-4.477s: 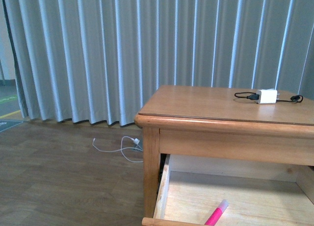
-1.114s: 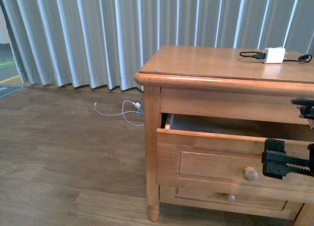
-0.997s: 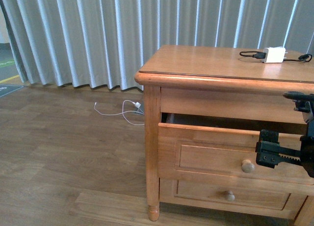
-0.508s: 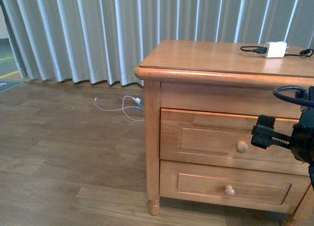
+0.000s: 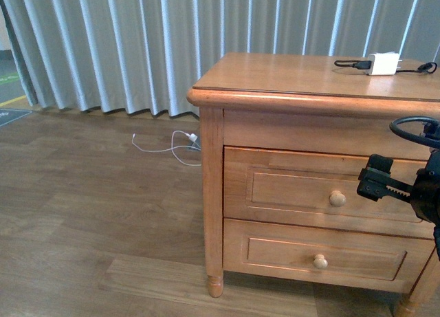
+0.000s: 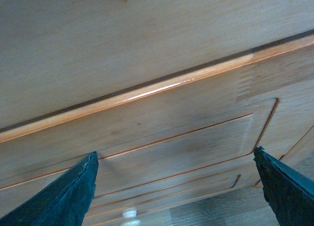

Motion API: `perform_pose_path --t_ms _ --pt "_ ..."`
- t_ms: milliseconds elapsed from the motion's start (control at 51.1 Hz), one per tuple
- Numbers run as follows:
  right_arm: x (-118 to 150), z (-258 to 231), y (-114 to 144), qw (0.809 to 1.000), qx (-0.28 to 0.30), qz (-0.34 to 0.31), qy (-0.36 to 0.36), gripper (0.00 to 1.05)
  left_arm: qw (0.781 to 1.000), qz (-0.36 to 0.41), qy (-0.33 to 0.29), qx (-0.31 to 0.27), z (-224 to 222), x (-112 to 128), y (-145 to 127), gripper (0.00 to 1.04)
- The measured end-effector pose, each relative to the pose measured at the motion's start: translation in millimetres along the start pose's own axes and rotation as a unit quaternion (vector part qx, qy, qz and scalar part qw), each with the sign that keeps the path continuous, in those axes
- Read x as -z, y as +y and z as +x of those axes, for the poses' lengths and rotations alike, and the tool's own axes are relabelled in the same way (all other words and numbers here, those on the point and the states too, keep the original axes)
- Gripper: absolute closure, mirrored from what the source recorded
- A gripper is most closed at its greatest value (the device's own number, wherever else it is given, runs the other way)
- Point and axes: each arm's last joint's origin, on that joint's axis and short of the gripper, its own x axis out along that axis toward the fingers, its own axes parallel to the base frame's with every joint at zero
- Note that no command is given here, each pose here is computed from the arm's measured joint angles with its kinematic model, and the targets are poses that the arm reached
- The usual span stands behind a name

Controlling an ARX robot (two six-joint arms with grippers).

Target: Place pink marker in drawer with both arms

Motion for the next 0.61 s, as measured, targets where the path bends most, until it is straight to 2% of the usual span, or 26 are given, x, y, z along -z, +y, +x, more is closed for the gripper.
perform_pose_path --t_ms 274,606 --pt "-0.9 -6.8 2.1 1.000 -0.008 -0.010 0.013 0.09 1.000 0.000 0.000 0.000 0.0 0.0 0.0 0.06" --pt "-13.4 -71.6 1.8 0.997 -0.037 -0.059 0.045 0.09 1.000 0.000 0.000 0.000 0.0 0.0 0.0 0.06"
